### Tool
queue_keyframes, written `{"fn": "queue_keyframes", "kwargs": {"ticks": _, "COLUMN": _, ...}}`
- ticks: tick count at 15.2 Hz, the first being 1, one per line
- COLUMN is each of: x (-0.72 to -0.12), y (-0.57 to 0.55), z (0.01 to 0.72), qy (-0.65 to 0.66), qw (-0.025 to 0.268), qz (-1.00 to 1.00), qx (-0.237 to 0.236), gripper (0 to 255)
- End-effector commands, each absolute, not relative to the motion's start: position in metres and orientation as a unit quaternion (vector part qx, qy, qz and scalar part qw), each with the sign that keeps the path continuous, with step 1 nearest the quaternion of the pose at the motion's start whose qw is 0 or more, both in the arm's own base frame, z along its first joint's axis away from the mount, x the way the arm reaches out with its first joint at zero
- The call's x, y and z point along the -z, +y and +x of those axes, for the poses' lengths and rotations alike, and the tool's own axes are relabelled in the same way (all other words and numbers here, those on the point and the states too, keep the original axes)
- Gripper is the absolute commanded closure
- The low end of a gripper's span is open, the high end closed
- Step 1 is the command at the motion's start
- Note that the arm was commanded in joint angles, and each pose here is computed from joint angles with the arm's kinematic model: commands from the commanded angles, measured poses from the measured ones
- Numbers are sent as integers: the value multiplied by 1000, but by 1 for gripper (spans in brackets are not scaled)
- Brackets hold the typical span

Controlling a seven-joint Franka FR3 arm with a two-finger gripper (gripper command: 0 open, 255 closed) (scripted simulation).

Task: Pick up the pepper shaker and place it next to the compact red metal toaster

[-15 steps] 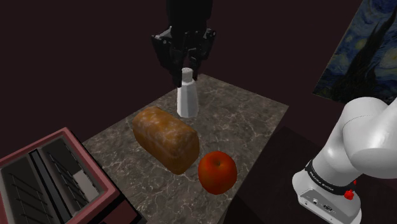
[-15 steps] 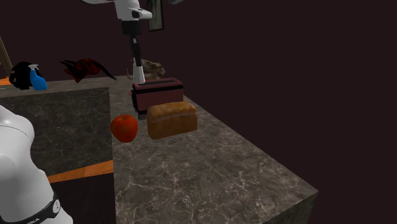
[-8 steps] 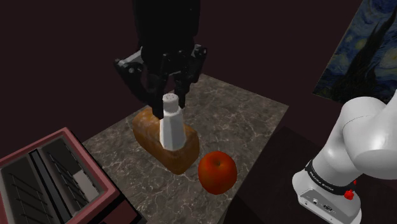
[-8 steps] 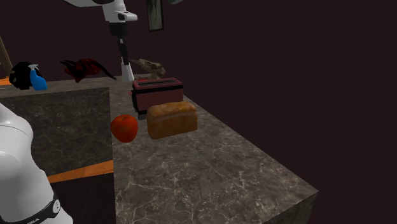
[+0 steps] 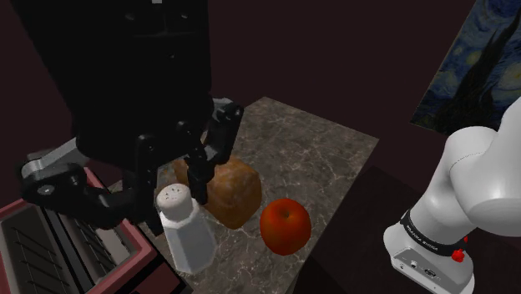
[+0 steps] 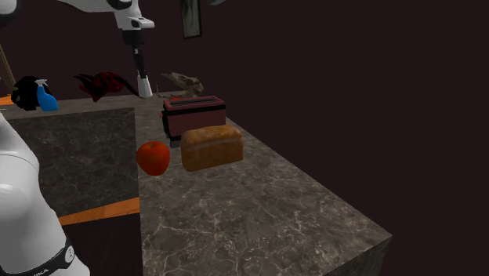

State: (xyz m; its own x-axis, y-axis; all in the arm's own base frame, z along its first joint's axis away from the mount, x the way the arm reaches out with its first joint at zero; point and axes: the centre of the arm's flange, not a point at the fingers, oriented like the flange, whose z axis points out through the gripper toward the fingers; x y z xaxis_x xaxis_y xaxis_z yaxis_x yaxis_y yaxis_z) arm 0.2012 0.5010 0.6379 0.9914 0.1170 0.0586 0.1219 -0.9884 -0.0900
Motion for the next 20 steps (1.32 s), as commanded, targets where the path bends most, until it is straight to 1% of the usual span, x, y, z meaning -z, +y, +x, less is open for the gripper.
{"fn": "queue_keyframes", "kwargs": {"ticks": 1, "x": -639, "y": 522, "z": 183, "qy": -59, "qw": 47, "qz": -997, "qx": 27, "gripper": 255}}
{"fn": "queue_keyframes", "kwargs": {"ticks": 2, "x": -639, "y": 537, "z": 173, "qy": -59, "qw": 47, "qz": -997, "qx": 27, "gripper": 255}}
{"fn": "queue_keyframes", "kwargs": {"ticks": 20, "x": -544, "y": 537, "z": 173, "qy": -59, "qw": 47, "qz": -997, "qx": 27, "gripper": 255}}
